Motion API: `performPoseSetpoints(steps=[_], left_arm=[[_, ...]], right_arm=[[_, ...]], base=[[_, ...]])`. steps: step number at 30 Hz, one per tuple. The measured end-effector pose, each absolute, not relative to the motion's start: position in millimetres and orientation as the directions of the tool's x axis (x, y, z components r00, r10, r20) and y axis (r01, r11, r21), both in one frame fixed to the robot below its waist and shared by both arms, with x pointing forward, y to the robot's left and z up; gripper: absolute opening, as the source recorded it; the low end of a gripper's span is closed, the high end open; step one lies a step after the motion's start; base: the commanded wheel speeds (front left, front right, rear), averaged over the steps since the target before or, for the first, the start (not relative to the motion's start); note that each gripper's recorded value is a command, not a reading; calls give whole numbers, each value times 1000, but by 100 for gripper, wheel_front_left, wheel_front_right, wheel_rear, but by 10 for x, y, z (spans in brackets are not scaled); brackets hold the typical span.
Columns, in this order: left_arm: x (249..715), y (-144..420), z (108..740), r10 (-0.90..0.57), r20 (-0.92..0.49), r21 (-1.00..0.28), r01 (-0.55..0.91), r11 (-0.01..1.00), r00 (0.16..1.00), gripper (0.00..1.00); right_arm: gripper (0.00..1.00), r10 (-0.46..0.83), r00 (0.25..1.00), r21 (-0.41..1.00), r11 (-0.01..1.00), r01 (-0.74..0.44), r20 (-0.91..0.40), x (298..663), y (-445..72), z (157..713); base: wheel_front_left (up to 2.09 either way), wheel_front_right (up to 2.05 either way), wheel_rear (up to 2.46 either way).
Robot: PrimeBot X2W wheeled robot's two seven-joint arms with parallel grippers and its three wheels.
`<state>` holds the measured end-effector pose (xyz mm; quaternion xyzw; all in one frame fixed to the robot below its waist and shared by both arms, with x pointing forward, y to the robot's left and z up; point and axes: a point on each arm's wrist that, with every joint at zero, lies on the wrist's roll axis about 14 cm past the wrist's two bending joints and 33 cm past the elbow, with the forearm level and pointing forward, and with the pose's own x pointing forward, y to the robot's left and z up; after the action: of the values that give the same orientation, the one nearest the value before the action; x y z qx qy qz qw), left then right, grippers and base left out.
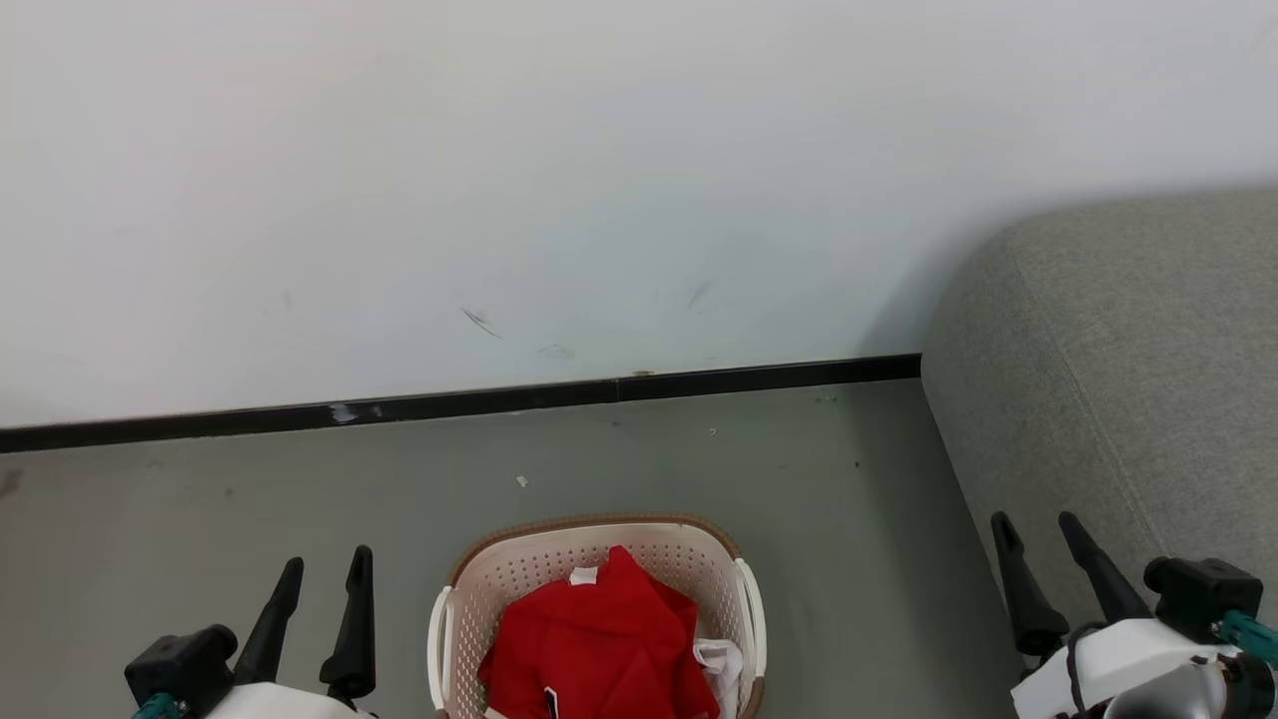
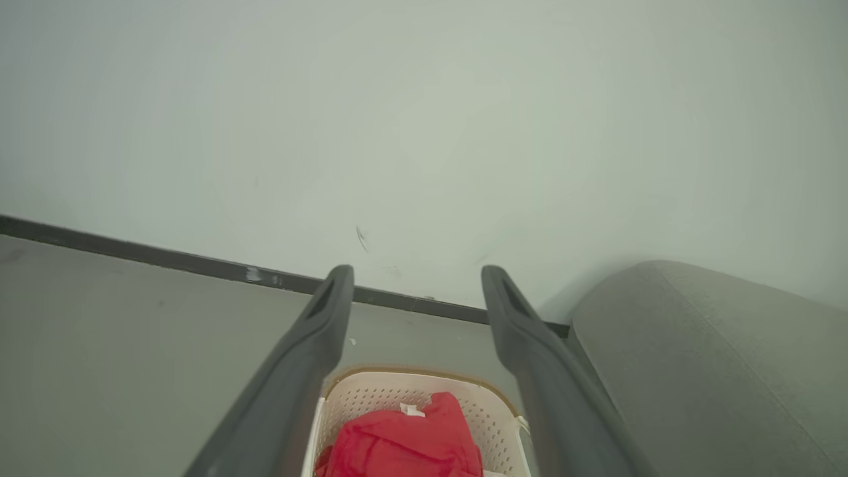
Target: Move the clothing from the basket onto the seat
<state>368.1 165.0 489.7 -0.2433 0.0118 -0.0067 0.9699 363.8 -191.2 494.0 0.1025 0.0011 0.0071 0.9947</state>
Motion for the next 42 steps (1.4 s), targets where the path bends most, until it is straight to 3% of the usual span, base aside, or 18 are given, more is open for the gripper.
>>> performPoseSetpoints(steps=[22,42], left_arm=[[3651,1576,5068,-68,79,-174,81,981,995,100],[3685,1526,4971,-95,51,-157,102,982,994,100]], right_arm=[[100,71,995,-152,987,-60,68,3623,-1855,5093],[100,60,998,-157,986,-55,30,3586,-1887,4971]], base=[[0,0,0],[0,0,0]])
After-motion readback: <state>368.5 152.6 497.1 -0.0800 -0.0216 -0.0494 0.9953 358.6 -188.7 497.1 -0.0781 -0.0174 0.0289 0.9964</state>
